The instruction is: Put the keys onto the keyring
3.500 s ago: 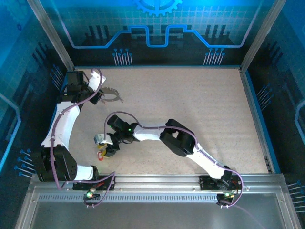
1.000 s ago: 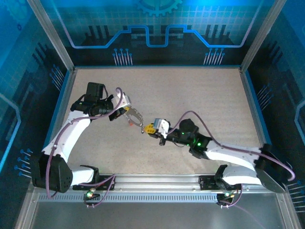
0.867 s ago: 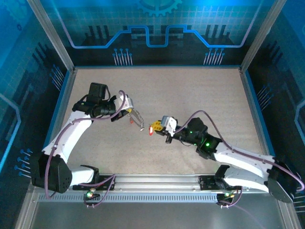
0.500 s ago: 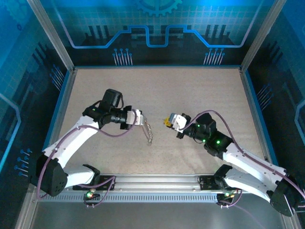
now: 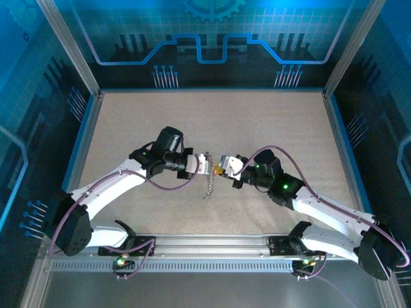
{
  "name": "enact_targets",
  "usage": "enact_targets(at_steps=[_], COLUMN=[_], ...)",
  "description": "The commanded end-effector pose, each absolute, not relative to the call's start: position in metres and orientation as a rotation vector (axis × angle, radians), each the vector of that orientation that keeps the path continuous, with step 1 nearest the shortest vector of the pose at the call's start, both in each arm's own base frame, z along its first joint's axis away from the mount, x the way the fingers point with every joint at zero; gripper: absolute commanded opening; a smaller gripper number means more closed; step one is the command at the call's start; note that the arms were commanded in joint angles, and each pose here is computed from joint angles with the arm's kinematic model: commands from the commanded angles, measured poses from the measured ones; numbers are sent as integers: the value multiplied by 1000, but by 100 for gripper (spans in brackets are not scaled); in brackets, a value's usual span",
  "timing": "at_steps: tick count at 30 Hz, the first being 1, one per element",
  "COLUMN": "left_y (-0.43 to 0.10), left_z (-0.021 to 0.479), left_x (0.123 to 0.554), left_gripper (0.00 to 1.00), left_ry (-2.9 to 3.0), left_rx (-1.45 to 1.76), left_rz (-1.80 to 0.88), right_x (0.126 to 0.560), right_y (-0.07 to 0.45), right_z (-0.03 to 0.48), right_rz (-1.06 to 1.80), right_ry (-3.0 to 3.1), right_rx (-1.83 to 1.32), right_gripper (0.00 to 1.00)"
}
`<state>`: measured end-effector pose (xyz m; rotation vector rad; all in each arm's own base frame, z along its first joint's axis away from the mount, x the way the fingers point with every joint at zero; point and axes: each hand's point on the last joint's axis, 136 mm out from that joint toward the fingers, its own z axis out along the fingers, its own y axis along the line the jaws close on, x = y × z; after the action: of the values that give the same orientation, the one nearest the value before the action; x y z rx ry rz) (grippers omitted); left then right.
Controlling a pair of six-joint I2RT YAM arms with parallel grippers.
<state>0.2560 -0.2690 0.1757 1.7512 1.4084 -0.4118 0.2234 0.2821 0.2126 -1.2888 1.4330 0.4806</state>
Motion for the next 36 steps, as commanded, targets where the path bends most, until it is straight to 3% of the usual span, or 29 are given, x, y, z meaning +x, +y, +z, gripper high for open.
enact_targets(at_steps=[1,36], left_y=[-277,-283], left_z=[192,213], left_x=[270,267], left_gripper=[0,0], left_ry=[1380,1488], left_rx=[1648,1490], left_rz=[-376,-453], right_x=[218,245], right_y=[294,280], right_z=[223,210], right_rz=[531,482], right_ry=[1393,1526], right_rx=[-1277,-1090], right_gripper=[0,0])
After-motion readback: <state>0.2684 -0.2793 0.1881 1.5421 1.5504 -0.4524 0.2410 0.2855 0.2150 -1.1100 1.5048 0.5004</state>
